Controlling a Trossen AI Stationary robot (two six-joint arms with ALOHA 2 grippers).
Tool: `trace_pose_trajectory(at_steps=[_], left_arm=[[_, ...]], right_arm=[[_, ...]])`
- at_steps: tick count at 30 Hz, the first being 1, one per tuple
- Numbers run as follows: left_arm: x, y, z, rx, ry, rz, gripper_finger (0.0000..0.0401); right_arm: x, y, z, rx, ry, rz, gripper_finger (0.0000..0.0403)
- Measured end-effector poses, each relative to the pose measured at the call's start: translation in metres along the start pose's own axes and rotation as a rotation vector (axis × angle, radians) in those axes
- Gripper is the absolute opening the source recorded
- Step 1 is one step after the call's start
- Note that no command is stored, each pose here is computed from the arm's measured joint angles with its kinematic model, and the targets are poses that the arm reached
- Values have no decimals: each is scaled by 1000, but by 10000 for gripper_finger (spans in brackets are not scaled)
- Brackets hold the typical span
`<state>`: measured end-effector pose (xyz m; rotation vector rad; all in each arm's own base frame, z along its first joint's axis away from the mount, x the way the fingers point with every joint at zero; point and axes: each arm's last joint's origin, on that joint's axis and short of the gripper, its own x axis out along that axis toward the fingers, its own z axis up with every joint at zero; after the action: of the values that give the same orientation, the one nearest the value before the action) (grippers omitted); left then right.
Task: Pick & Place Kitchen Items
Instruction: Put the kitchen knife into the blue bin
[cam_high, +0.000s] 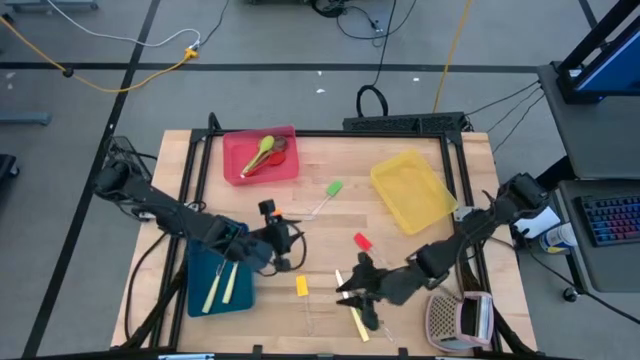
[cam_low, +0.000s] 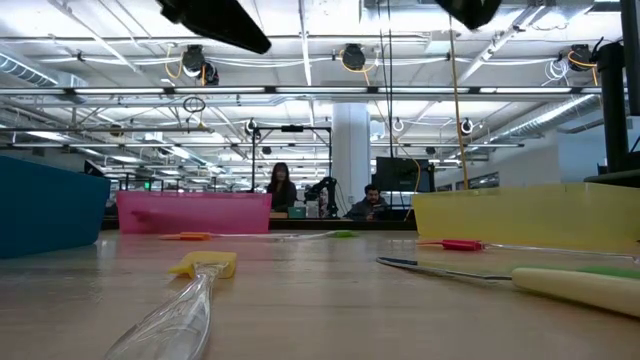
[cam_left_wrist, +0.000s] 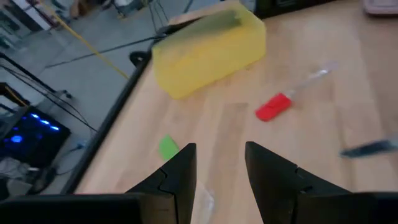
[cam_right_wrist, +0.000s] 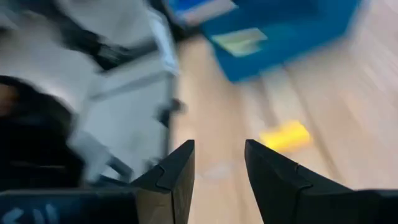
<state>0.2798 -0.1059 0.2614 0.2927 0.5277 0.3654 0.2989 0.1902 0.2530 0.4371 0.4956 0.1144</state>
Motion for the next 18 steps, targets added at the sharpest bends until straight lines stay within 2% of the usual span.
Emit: trace_pose_trajectory(at_steps=[3,7,9,12,18], left_arm=[[9,11,1,-14,14,40,143],[20,24,0,-52,35,86,143],[24,30,0,-75,43,107,143],[29,36,-1,-96,56,128,143],[32,42,-5,-104,90,135,143]], right_arm=[[12,3,3,105,100,-106,137],[33,-6,-16,268,363,-184,137],[41,-12,-26,345,469,-186,137],[50,-14,-29,425,526,-149,137],[52,-20,-30,465,651,-85,137]])
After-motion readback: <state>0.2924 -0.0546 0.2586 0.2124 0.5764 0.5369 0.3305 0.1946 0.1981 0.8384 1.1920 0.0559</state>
